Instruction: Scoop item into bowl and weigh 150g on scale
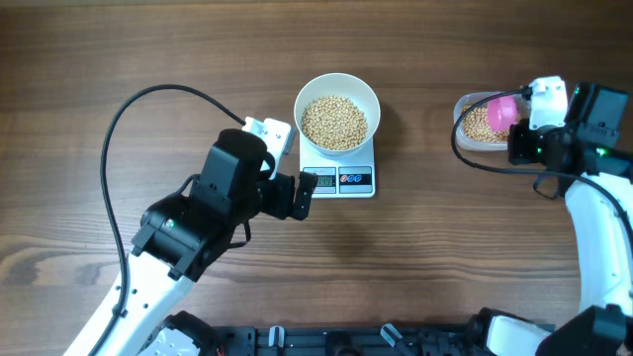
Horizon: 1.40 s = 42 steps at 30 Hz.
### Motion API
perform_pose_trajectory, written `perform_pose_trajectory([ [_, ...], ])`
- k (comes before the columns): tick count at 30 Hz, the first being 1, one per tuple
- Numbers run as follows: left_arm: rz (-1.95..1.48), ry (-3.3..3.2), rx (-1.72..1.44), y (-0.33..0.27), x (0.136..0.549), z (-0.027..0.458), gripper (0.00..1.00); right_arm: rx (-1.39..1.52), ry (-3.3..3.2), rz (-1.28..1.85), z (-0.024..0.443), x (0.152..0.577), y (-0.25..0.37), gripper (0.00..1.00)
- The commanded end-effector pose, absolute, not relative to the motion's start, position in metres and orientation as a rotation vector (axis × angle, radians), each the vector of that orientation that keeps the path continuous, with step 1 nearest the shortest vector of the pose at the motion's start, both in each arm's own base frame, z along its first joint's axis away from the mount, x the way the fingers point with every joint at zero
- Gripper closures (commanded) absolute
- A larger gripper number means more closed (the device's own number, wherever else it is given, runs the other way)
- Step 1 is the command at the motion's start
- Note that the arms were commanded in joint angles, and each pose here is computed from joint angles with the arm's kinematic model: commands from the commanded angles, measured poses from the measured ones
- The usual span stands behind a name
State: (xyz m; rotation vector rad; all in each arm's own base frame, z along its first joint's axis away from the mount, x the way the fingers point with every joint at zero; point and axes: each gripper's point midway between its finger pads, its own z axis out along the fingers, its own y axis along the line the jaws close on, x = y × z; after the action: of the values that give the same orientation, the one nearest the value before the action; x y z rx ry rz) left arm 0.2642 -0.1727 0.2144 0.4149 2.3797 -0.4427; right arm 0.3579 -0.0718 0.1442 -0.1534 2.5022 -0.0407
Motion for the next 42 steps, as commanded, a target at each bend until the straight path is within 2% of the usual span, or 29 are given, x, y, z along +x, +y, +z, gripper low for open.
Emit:
perform_pose_trajectory([
  [1,-0.456,2.379,0.403,-0.174,0.265,0.216,0.00,-0.175,2.554,-0.051,0.126,0.357,-0.073,0.96],
  [10,-0.456,2.380,0.403,-0.174,0.265,0.216,0.00,-0.286,2.589,0.180,0.103,0.360,-0.026,0.96],
  [14,-0.456,2.379,0.403,-0.174,0.265,0.216,0.00,-0.293,2.586,0.168,0.103,0.361,-0.026,0.96],
  [17,-0.456,2.379,0.403,-0.174,0.265,0.216,0.00,-0.268,2.609,0.049,0.103,0.360,-0.041,0.96],
  [23,-0.456,2.379,0.403,-0.174,0.265,0.216,0.00,-0.241,2.541,-0.127,0.131,0.364,-0.061,0.96],
  [36,-0.456,2.379,0.403,-0.174,0.265,0.216,0.00,-0.266,2.525,-0.148,0.137,0.362,-0.061,0.96],
  [42,-0.456,2.379,0.403,-0.174,0.265,0.216,0.00,-0.197,2.506,0.014,0.139,0.364,-0.046,0.96],
])
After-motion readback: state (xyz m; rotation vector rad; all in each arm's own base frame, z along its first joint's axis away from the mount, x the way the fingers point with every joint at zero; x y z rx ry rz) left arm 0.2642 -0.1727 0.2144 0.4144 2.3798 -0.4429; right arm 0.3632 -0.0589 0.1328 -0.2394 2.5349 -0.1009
